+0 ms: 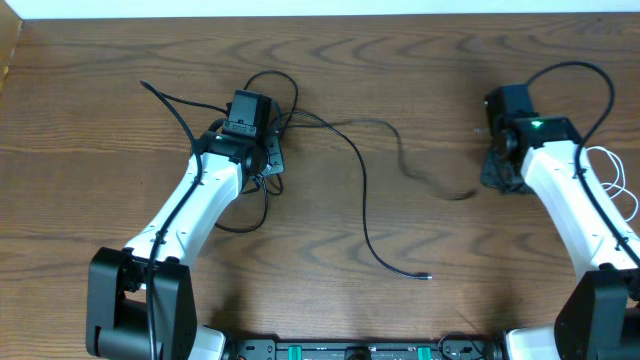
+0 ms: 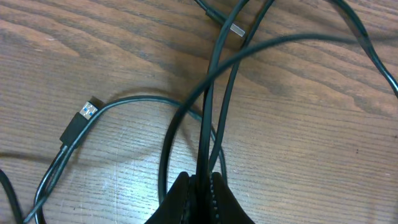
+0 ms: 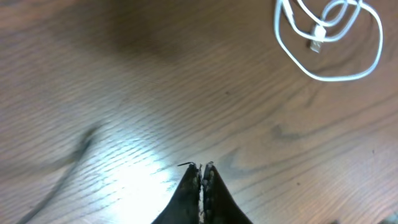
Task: Untangle cables
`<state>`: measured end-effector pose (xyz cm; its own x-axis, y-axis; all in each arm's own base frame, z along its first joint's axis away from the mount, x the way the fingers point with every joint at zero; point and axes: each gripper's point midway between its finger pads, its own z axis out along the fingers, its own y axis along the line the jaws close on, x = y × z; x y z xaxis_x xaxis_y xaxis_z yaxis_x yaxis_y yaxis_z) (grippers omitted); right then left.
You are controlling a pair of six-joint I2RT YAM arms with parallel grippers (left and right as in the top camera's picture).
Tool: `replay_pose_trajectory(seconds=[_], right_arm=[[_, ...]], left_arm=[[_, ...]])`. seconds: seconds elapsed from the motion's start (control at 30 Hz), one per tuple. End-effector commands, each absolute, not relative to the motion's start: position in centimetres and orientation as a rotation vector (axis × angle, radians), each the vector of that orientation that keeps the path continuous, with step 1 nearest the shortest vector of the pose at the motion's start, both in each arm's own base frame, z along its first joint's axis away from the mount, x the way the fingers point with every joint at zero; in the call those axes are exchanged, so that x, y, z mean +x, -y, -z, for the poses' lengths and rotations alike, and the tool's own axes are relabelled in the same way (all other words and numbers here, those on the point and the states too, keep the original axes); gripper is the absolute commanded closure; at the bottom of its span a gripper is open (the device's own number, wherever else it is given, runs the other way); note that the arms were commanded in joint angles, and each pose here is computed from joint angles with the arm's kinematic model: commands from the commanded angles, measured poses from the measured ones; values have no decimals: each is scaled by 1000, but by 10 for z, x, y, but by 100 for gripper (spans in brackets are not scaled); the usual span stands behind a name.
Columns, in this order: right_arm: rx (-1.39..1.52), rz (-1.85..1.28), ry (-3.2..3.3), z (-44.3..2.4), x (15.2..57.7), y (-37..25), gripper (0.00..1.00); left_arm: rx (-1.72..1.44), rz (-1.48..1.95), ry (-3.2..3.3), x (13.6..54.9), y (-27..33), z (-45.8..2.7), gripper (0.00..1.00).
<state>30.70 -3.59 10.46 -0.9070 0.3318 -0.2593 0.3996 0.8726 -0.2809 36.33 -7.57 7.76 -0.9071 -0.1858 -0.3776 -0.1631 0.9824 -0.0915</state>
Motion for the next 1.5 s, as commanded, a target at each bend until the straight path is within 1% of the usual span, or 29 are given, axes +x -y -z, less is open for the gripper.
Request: replay_pose_trajectory(seconds=[0.0, 0.07, 0.13, 0.17, 0.2, 0.23, 0.27, 0.37, 0.43, 0.47, 0.53, 0.63, 0.77, 0.83, 0.9, 1.0, 1.07, 1.17, 1.3, 1.4, 1.47], right_arm=[[620, 325, -2845, -107, 312, 26, 88], [471, 85, -2895, -103, 322, -4, 73], [326, -158, -2893, -105, 332, -36, 63], [286, -244, -2875, -108, 337, -49, 59], [260, -307, -2854, -110, 342, -59, 57], [233, -358, -2835, -113, 346, -69, 51], [206, -405, -2817, -116, 350, -78, 43], [93, -592, -2754, -128, 357, -115, 24], [17, -702, -2699, -138, 361, -141, 28], [-2, -743, -2671, -143, 364, -152, 34], [22, -843, -2618, -154, 369, -175, 37], [22, -997, -2543, -171, 374, -212, 37], [101, -1106, -2507, -171, 383, -244, 37], [167, -1155, -2506, -164, 389, -257, 37], [209, -1195, -2505, -154, 395, -271, 40], [264, -1259, -2498, -134, 404, -294, 40], [281, -1298, -2484, -124, 409, -308, 39], [278, -1370, -2435, -113, 416, -332, 31], [332, -1454, -2370, -100, 423, -358, 32], [494, -1439, -2394, -65, 424, -367, 32], [545, -1439, -2413, -51, 423, -370, 32]], left_arm=[[-258, 42, -2731, 366, 69, -76, 92], [-258, 42, -2731, 366, 69, -76, 92], [-258, 42, -2731, 366, 69, -76, 92], [-258, 42, -2731, 366, 69, -76, 92], [-258, 42, -2731, 366, 69, -76, 92], [-258, 42, -2731, 366, 69, -76, 92], [-257, 42, -2731, 366, 69, -76, 92], [-258, 42, -2731, 366, 69, -76, 92], [-257, 42, -2731, 366, 69, -76, 92], [-258, 42, -2731, 366, 69, -76, 92], [-258, 43, -2731, 366, 70, -76, 92], [-255, 59, -2734, 366, 72, -76, 92], [-253, 62, -2735, 365, 72, -76, 92], [-253, 62, -2735, 365, 72, -76, 92], [-253, 62, -2735, 365, 72, -76, 92], [-253, 61, -2735, 365, 72, -76, 92], [-253, 61, -2735, 365, 72, -76, 92], [-253, 61, -2735, 365, 72, -76, 92], [-253, 61, -2735, 365, 72, -76, 92], [-253, 61, -2735, 365, 72, -76, 92], [-253, 61, -2735, 365, 72, -76, 93]])
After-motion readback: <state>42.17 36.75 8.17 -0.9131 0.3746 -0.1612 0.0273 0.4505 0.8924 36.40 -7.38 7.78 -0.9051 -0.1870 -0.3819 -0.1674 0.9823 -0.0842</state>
